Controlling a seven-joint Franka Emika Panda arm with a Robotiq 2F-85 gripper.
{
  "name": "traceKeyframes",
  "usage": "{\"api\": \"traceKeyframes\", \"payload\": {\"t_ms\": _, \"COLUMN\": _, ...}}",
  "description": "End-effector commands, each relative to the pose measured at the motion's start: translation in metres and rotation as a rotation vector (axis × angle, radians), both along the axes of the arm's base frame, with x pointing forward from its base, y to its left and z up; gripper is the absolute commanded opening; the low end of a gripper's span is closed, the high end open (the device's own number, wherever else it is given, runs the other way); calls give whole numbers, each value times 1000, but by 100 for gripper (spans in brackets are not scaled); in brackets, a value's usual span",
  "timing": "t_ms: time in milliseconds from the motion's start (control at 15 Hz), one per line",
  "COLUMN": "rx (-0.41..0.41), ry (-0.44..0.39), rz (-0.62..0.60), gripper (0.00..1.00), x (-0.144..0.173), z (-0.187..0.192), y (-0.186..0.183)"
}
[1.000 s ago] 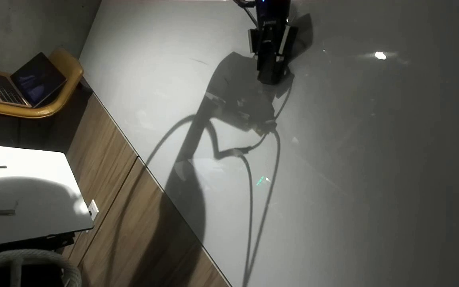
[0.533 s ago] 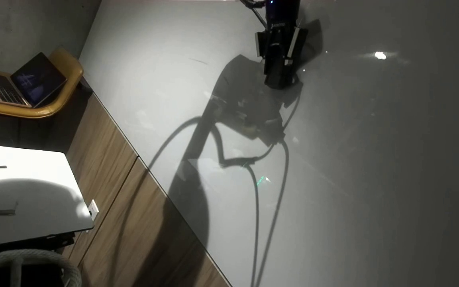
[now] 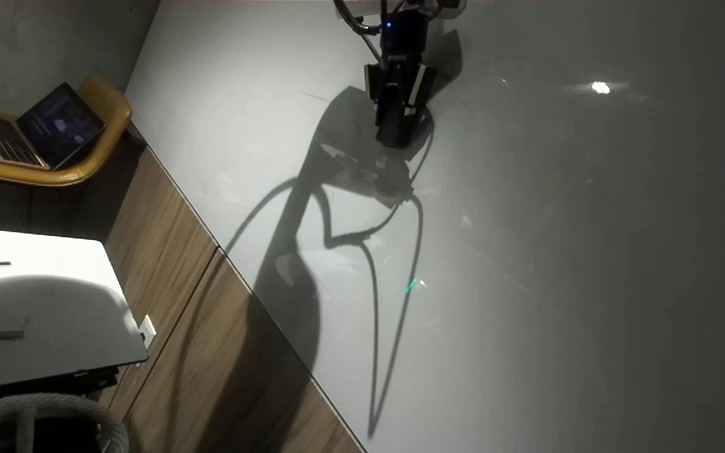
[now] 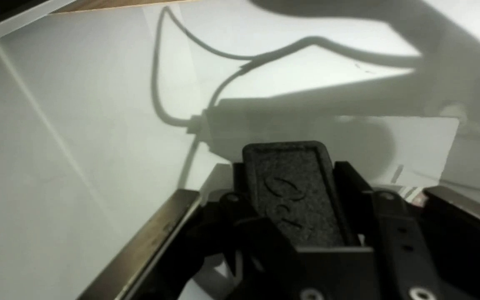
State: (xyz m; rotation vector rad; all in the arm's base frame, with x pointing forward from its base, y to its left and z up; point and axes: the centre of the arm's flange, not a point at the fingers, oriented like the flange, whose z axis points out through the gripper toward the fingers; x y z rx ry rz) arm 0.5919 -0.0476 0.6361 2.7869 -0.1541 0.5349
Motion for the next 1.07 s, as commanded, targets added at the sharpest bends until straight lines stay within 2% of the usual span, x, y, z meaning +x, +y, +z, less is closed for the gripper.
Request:
{"api": "traceKeyframes", "payload": {"t_ms": 0, "rx": 6, "ry": 48, "rz": 45, "gripper": 48, "x": 10, "z": -21, "y": 39}}
{"api": "traceKeyframes", "payload": {"t_ms": 467, "rx": 9, "ry": 112, "rz": 91, "gripper": 48, "x": 18, "z": -52, "y": 75}}
{"api": "traceKeyframes", "payload": {"t_ms": 1000, "rx": 3, "ry": 109, "rz": 127, "gripper": 50, "x": 28, "z": -45, "y": 112}}
